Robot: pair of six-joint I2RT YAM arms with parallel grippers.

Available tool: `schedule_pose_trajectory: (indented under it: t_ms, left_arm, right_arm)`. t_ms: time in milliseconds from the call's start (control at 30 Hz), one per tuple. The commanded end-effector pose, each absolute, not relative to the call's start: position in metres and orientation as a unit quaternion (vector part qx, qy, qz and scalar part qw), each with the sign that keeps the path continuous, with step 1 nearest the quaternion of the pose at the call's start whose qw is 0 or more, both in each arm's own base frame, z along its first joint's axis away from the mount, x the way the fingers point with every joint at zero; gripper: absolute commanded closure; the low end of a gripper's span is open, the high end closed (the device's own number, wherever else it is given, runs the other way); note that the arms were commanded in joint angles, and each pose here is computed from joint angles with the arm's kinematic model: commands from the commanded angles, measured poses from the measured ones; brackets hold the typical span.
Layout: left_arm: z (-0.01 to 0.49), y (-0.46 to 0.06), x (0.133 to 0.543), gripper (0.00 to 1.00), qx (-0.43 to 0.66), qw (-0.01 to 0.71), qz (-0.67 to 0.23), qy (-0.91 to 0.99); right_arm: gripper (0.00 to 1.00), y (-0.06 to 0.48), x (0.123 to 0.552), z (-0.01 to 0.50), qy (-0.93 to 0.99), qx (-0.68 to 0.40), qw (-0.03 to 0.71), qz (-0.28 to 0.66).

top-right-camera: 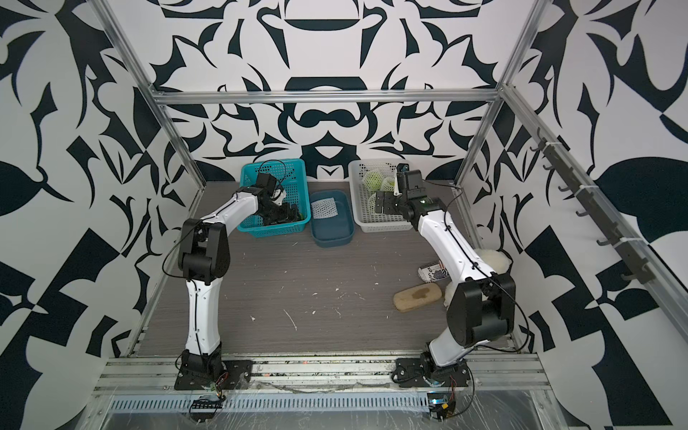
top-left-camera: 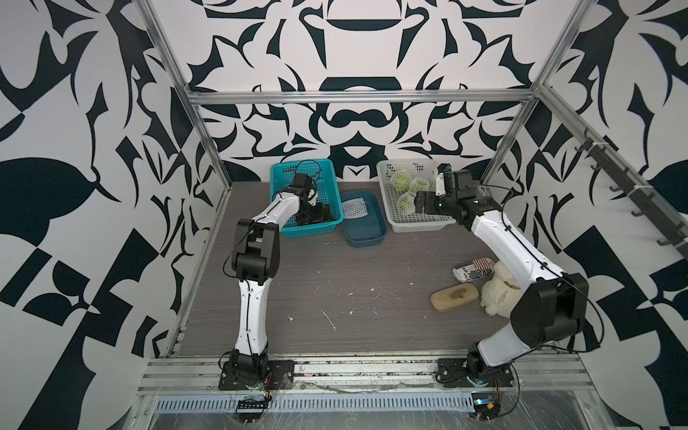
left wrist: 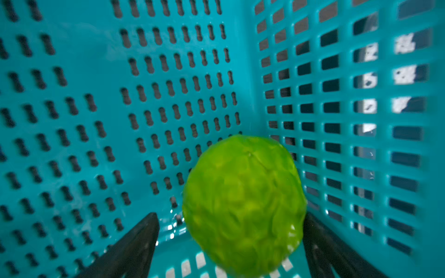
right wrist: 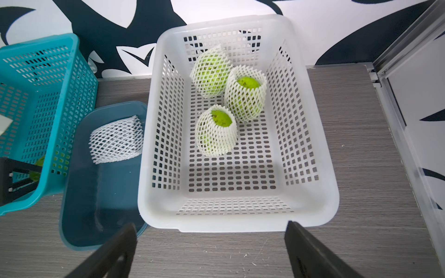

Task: Sleeve custard apples in foam nets
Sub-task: Pick up the custard apple from the basket.

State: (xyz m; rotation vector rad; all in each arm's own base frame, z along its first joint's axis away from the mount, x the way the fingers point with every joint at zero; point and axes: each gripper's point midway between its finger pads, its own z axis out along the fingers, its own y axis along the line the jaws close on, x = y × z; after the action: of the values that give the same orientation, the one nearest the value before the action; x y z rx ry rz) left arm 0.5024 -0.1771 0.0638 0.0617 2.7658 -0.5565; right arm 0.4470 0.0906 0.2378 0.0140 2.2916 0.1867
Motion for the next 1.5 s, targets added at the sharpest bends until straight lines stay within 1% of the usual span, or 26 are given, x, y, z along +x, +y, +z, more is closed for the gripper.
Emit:
schedule_pose_trajectory:
  t_ms: [0, 133, 233, 400, 433, 500, 633, 800, 933, 1033, 1233, 1367, 1467]
  left_arm:
    - [0.057, -0.177, 0.504, 0.07, 0.021, 0.148, -0.189, 0.971]
    - [0.055, -0.173, 0.513, 0.11, 0.011, 0.161, -0.177, 0.971]
    - [0.057, -0.174, 0.520, 0.21, 0.009, 0.169, -0.176, 0.970]
    - [0.071, -0.175, 0.525, 0.43, 0.006, 0.193, -0.183, 0.964]
    - [0.074, -0.174, 0.525, 0.46, 0.004, 0.198, -0.183, 0.963]
    - [0.084, -0.173, 0.526, 0.48, 0.003, 0.212, -0.184, 0.960]
    - [0.113, -0.172, 0.523, 0.48, 0.002, 0.241, -0.188, 0.952]
    - [0.164, -0.173, 0.509, 0.47, 0.002, 0.280, -0.215, 0.936]
    - [0.195, -0.181, 0.487, 0.46, 0.003, 0.300, -0.251, 0.920]
    - [0.209, -0.190, 0.463, 0.45, 0.005, 0.310, -0.272, 0.911]
    - [0.216, -0.213, 0.410, 0.44, 0.021, 0.317, -0.304, 0.898]
    - [0.206, -0.227, 0.376, 0.44, 0.036, 0.311, -0.300, 0.901]
    - [0.191, -0.248, 0.347, 0.44, 0.055, 0.297, -0.304, 0.903]
  right_arm:
    - [0.00, 0.086, 0.449, 0.249, 0.900, 0.004, 0.430, 0.064]
    - [0.01, 0.086, 0.449, 0.245, 0.902, 0.002, 0.426, 0.062]
    - [0.01, 0.086, 0.448, 0.244, 0.903, 0.002, 0.426, 0.062]
    - [0.01, 0.084, 0.446, 0.243, 0.902, 0.003, 0.427, 0.059]
    - [0.00, 0.085, 0.446, 0.244, 0.902, 0.003, 0.428, 0.061]
    - [0.01, 0.086, 0.446, 0.243, 0.902, 0.004, 0.427, 0.064]
    - [0.01, 0.087, 0.446, 0.245, 0.900, 0.003, 0.430, 0.069]
    - [0.00, 0.087, 0.444, 0.245, 0.898, 0.005, 0.433, 0.073]
    - [0.01, 0.088, 0.443, 0.244, 0.899, 0.004, 0.433, 0.075]
    - [0.01, 0.089, 0.441, 0.242, 0.899, 0.006, 0.430, 0.078]
    - [0.01, 0.091, 0.435, 0.237, 0.903, 0.014, 0.419, 0.092]
    - [0.01, 0.094, 0.428, 0.232, 0.906, 0.026, 0.409, 0.108]
    - [0.01, 0.096, 0.425, 0.227, 0.907, 0.039, 0.402, 0.123]
